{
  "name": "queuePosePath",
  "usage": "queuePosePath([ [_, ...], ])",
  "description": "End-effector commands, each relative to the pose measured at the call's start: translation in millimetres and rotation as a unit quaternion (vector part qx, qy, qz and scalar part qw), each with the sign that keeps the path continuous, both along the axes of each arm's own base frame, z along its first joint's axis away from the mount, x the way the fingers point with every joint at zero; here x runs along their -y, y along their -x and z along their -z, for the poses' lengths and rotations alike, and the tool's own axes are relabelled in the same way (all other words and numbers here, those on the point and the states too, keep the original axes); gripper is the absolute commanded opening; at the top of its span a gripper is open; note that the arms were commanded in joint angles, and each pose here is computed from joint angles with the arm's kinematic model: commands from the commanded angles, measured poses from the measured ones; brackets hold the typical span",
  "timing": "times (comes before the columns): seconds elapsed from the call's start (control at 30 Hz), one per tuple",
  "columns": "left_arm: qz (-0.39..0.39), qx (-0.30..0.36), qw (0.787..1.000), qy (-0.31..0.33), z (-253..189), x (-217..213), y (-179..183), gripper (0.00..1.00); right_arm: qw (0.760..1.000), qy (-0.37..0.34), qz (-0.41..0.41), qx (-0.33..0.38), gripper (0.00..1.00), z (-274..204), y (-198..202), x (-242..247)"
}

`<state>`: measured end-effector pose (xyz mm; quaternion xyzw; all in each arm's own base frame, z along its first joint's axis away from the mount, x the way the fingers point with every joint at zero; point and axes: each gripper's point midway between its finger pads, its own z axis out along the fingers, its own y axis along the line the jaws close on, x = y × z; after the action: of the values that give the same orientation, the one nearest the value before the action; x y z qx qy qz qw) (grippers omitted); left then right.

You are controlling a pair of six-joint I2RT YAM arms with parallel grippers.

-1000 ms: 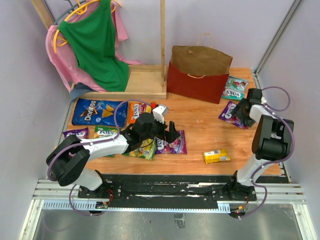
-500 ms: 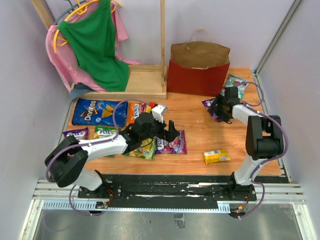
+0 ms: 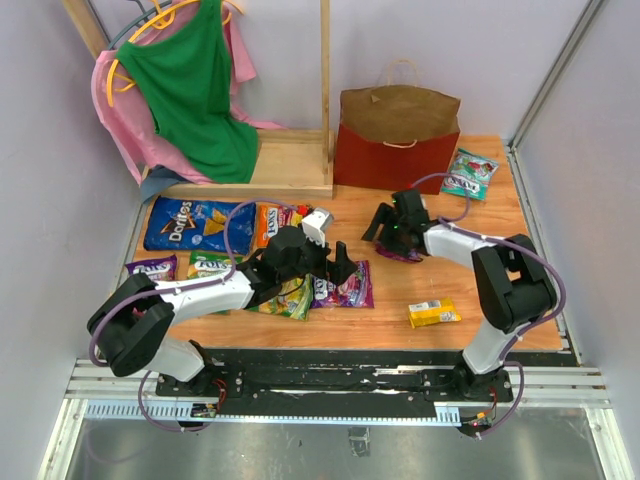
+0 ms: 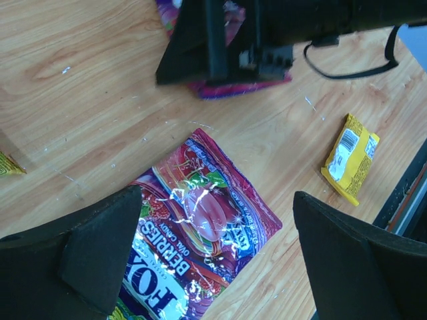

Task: Take the snacks out of the paper bag
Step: Move the snack to the center of the board, then reset both arms

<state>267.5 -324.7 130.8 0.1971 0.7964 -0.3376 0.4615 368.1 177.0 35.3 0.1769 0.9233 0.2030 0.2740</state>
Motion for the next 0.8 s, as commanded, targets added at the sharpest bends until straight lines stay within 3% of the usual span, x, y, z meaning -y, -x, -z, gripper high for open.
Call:
queuePosePath([
  [0.0, -0.004, 0.016, 1.0, 0.004, -9, -3, 1, 1.0, 0.991, 0.017, -0.059, -0.116, 0.75, 32, 61, -32],
  [0.1, -0.007, 0.018, 1.0, 0.004, -11, -6, 2, 1.0, 0.993, 0.009, -0.082, -0.09, 0.76, 5, 55, -39],
  [0.37, -0.011, 0.027, 1.0, 0.01, -18, -10, 3, 1.0, 0.989, 0.097, -0.107, 0.028, 0.78, -70, 44, 10],
  [0.6, -0.007, 0.026, 1.0, 0.013, -19, -9, 5, 1.0, 0.988, 0.138, -0.062, 0.021, 0.69, -58, 38, 68],
  [0.77, -0.011, 0.025, 1.0, 0.011, -18, -10, 4, 1.0, 0.985, 0.158, -0.063, 0.006, 0.64, -39, 25, 71],
])
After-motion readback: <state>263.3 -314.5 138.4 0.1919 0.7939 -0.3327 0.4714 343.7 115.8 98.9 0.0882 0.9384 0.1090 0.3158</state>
